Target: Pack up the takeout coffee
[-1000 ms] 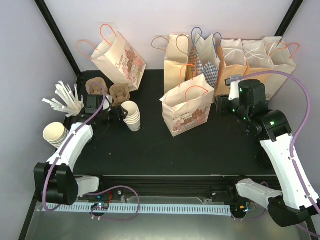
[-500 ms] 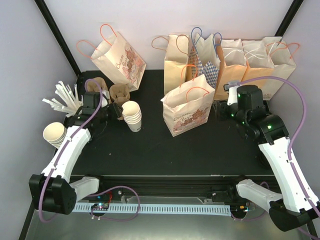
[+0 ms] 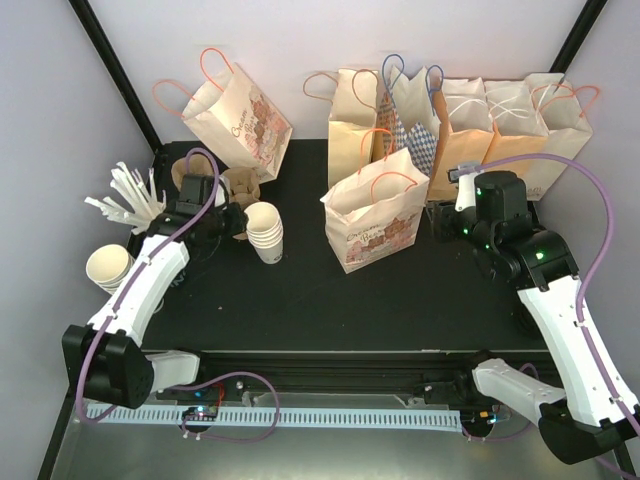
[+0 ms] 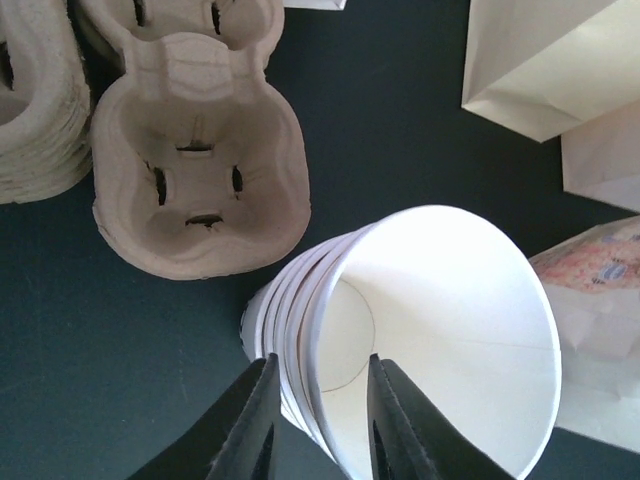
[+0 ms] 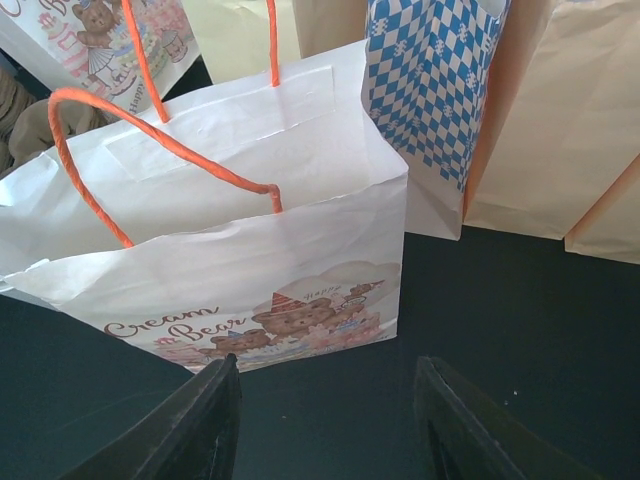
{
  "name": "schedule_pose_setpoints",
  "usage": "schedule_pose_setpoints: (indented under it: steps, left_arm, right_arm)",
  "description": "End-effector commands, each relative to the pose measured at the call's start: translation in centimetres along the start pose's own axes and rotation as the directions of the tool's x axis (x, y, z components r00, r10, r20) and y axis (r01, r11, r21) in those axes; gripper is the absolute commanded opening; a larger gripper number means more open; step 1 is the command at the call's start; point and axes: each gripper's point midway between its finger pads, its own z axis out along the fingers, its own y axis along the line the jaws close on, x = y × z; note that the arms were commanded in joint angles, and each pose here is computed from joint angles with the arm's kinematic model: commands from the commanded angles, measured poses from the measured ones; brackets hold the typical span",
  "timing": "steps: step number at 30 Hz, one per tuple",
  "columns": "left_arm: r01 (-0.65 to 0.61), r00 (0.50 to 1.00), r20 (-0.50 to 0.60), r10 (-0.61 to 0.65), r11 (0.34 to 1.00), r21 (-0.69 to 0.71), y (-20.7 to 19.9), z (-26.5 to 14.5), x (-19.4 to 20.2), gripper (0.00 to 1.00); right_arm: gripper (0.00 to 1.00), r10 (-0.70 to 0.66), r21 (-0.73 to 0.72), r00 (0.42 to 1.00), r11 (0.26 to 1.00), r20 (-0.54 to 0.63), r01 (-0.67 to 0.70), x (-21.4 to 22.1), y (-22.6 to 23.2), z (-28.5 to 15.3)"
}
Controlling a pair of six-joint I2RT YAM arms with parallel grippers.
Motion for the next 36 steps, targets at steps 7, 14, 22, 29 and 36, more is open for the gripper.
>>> schedule_pose_setpoints:
  steps: [7,14,22,29,36]
  left_arm:
    - [-0.043,0.999,0.006,0.043,0.999,-0.023,-0.9,-0.4,-0.6,0.20]
    - [-0.047,0.999,-0.008,0.047,0.998,-0.032,-0.9,0.0,-0.4,0.20]
    - [-0.061,0.998,-0.007,0.061,0.997,-0.044,-0.7,0.2,-0.2,0.19]
    - [-0.066,0.998,-0.010,0.065,0.997,-0.048,-0.7,0.2,-0.2,0.02]
    - [-0.066,0.997,0.040,0.065,0.998,0.009,-2.4,-2.3,-1.6,0.02]
  right_arm:
    - [0.51,0.011,0.003,0.998,1.000,0.055,-0.011,-1.6,0.0,-0.7]
    - [0.50,0.010,0.013,0.998,1.000,0.062,-0.011,-1.6,-0.2,-0.9]
    - [0.50,0.010,0.013,0.998,1.000,0.064,-0.011,-1.5,-0.3,-1.1]
    - [0.50,0.011,0.020,0.998,1.000,0.060,-0.012,-1.2,-0.4,-1.0]
    - [0.50,0.017,0.022,0.998,1.000,0.055,-0.018,-0.9,-0.5,-0.7]
